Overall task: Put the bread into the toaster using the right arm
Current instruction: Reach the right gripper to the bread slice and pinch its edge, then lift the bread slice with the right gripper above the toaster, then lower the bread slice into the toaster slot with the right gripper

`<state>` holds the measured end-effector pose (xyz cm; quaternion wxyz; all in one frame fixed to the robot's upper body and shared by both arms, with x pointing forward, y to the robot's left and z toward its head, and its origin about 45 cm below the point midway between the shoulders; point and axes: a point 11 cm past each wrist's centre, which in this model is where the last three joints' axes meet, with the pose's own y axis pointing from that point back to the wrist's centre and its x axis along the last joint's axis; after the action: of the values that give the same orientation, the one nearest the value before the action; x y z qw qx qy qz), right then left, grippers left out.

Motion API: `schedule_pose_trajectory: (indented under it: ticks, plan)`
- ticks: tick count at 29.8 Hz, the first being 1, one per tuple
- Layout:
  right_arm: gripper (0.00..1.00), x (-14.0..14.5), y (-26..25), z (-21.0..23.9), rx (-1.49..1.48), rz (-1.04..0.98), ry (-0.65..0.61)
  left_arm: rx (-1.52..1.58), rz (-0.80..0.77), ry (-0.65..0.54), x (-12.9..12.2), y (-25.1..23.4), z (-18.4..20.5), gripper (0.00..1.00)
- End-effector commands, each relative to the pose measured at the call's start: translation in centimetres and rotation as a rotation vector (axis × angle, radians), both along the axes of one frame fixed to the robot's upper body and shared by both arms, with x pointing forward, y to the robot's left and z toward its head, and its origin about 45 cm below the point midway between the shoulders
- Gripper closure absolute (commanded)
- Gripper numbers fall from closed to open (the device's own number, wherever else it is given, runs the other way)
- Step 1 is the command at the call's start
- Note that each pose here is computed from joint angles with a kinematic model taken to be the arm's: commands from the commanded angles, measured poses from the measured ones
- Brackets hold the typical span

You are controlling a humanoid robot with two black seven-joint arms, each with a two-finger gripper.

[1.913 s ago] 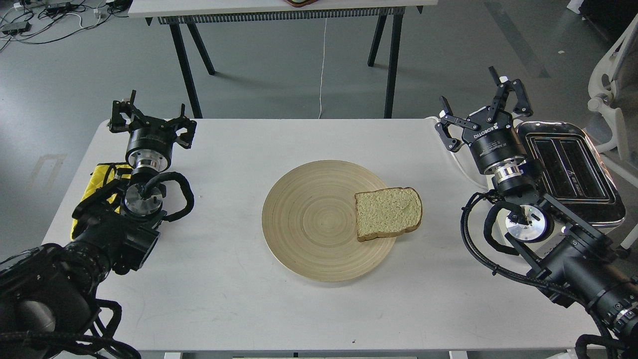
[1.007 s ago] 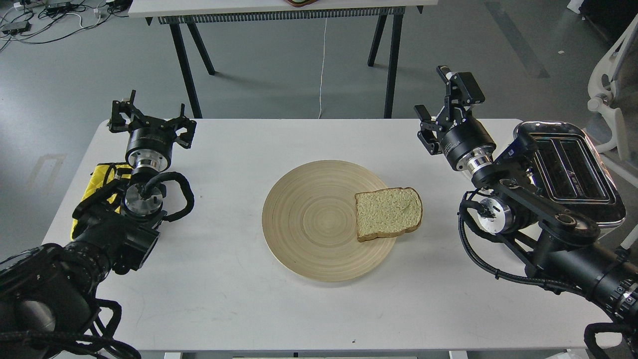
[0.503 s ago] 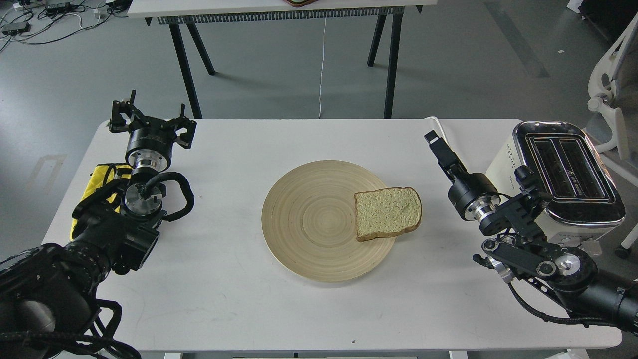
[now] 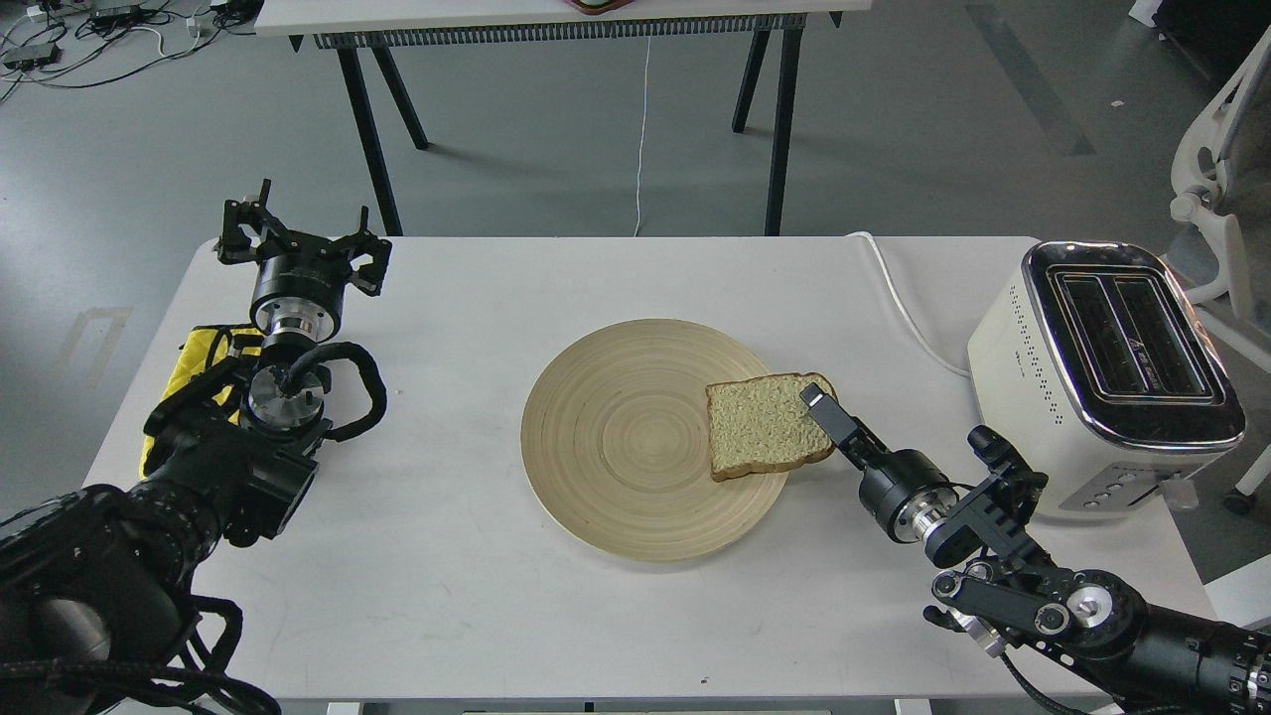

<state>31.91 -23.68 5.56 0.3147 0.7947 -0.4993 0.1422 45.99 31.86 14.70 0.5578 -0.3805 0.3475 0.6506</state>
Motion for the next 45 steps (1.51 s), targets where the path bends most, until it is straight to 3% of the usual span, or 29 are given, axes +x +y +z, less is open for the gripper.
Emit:
schedule_pose_trajectory:
  ticks: [1,6,11,17,24,29,35,39,45]
  plan:
    - [0.47,0.0,0.2,0.0,0.004,0.002,-0.001,0.0,0.0,0.0,0.0,0.0,0.0,0.0]
    - [0.66,-0.2,0.5,-0.1,0.011,0.005,0.005,0.0,0.0,0.0,0.0,0.0,0.0,0.0]
    - [0.99,0.1,0.7,0.2,0.025,-0.004,-0.003,-0.001,-0.001,0.0,0.0,0.0,0.0,0.0]
    - [1.0,0.0,2.4,1.4,0.086,0.023,-0.014,0.0,0.0,0.0,0.0,0.0,0.0,0.0]
    - [1.0,2.3,1.1,8.2,0.226,-0.019,-0.144,0.0,0.0,0.0,0.0,0.0,0.0,0.0]
    - [1.0,4.2,-5.5,15.9,0.203,-0.091,-0.304,0.0,0.0,0.0,0.0,0.0,0.0,0.0]
    - [1.0,3.2,-16.6,21.3,-0.072,-0.176,-0.391,0.0,0.0,0.0,0.0,0.0,0.0,0.0]
    - [1.0,1.2,-21.8,23.4,-0.276,-0.183,-0.397,0.0,0.0,0.0,0.0,0.0,0.0,0.0]
    - [1.0,-1.0,-24.6,23.2,-0.398,-0.162,-0.347,0.0,0.0,0.0,0.0,0.0,0.0,0.0]
